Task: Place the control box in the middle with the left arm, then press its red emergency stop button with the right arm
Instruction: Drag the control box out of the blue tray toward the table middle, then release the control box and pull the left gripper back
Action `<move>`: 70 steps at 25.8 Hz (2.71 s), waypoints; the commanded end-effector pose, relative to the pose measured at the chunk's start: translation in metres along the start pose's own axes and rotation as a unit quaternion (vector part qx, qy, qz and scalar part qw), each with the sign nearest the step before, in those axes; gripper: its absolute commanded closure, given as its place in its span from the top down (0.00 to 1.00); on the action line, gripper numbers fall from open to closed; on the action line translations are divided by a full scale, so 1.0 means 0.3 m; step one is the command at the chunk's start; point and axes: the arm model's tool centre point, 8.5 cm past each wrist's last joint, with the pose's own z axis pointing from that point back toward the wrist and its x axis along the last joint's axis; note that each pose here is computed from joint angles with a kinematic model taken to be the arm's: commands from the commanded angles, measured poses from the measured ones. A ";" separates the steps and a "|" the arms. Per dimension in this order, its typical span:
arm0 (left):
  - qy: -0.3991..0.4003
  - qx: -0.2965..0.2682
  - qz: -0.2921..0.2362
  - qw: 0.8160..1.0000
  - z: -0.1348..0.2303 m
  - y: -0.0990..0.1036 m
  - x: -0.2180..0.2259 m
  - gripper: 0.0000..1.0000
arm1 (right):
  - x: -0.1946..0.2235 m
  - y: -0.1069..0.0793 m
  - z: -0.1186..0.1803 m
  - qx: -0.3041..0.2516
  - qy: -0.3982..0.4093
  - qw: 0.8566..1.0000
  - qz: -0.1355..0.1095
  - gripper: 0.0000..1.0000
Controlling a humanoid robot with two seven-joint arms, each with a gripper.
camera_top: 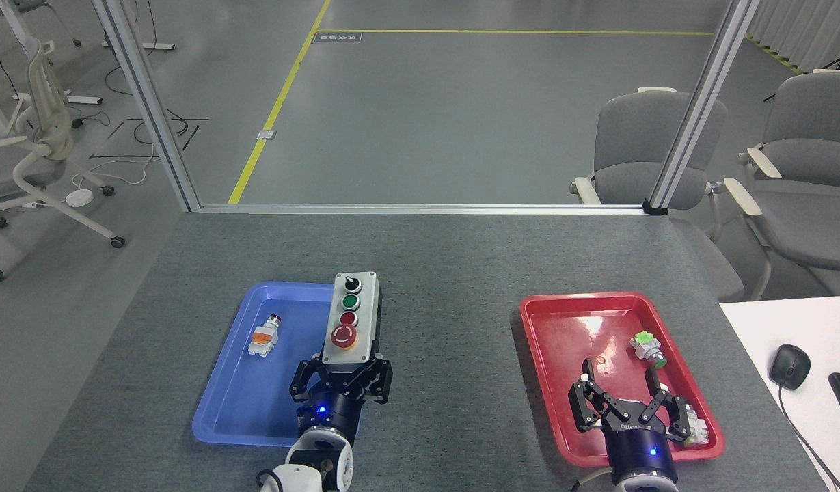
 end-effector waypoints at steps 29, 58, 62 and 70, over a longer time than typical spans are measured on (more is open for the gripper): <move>-0.170 -0.066 -0.086 0.980 0.207 -0.205 0.455 0.00 | 0.005 0.007 0.004 0.005 -0.001 1.000 -0.001 0.98; -0.157 -0.073 -0.082 0.981 0.168 -0.192 0.429 0.90 | 0.028 0.000 0.001 0.001 -0.006 1.000 -0.007 0.98; -0.159 -0.069 -0.077 0.982 0.173 -0.183 0.438 0.93 | 0.052 -0.010 -0.001 -0.003 -0.014 1.000 -0.006 0.98; -0.175 -0.074 -0.050 0.980 0.261 -0.201 0.455 0.98 | 0.089 -0.013 0.000 -0.004 -0.008 1.000 -0.011 0.98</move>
